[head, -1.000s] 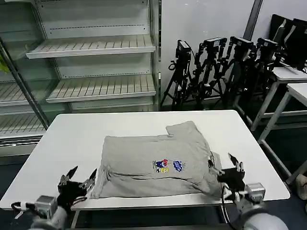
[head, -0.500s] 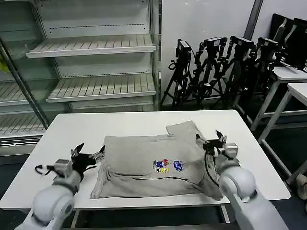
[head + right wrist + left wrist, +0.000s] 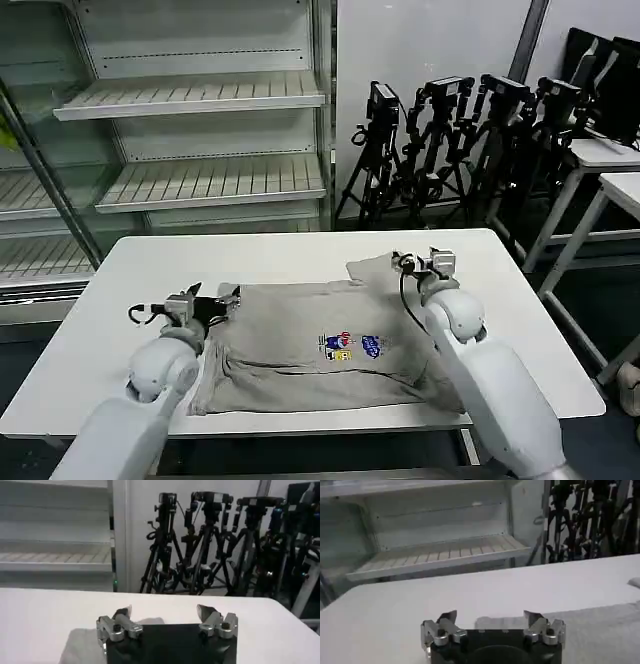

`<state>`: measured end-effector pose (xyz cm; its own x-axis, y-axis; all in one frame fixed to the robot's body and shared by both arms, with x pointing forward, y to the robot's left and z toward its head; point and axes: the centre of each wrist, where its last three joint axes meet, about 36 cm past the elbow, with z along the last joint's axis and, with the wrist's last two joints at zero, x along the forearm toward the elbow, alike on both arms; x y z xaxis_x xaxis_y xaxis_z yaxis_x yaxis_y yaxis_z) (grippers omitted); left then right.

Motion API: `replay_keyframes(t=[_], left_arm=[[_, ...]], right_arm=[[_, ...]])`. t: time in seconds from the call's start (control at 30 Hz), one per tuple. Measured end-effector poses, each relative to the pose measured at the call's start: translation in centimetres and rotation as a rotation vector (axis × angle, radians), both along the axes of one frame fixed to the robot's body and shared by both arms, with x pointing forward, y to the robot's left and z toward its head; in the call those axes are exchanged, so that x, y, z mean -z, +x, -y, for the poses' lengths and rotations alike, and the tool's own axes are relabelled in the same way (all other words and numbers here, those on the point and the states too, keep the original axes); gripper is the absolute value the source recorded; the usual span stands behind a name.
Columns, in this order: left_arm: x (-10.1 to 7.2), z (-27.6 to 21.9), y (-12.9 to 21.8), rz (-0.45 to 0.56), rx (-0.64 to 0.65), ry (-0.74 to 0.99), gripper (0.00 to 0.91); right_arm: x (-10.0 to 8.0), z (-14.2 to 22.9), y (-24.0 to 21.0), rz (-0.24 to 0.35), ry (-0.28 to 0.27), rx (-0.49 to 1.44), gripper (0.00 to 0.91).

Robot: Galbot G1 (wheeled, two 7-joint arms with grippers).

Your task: Fold and organize the clothes.

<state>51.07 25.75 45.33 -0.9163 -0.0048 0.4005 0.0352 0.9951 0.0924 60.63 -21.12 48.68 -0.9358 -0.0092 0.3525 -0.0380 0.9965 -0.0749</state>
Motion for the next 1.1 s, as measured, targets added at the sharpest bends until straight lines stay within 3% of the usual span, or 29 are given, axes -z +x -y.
replay_keyframes(t=[0.53, 0.57, 0.6, 0.63, 1.1], left_arm=[[2.3, 0.6, 3.4, -0.074, -0.023, -0.016, 0.907], [2.3, 0.5, 3.6, -0.076, -0.025, -0.018, 0.524], [2.3, 0.5, 3.7, -0.077, -0.026, -0.021, 0.232], [2.3, 0.5, 3.9, -0.079, -0.027, -0.025, 0.01], [2.4, -0.5, 4.5, -0.097, -0.028, -0.06, 0.02]], right_arm=[[2.7, -0.8, 4.3, -0.119, 0.037, 0.022, 0.907], [2.9, -0.8, 4.4, -0.127, 0.042, 0.024, 0.766], [3.1, -0.9, 4.6, -0.136, 0.046, 0.026, 0.151], [3.3, -1.0, 4.7, -0.144, 0.05, 0.027, 0.0], [4.7, -0.7, 5.2, -0.197, 0.123, 0.031, 0.0]])
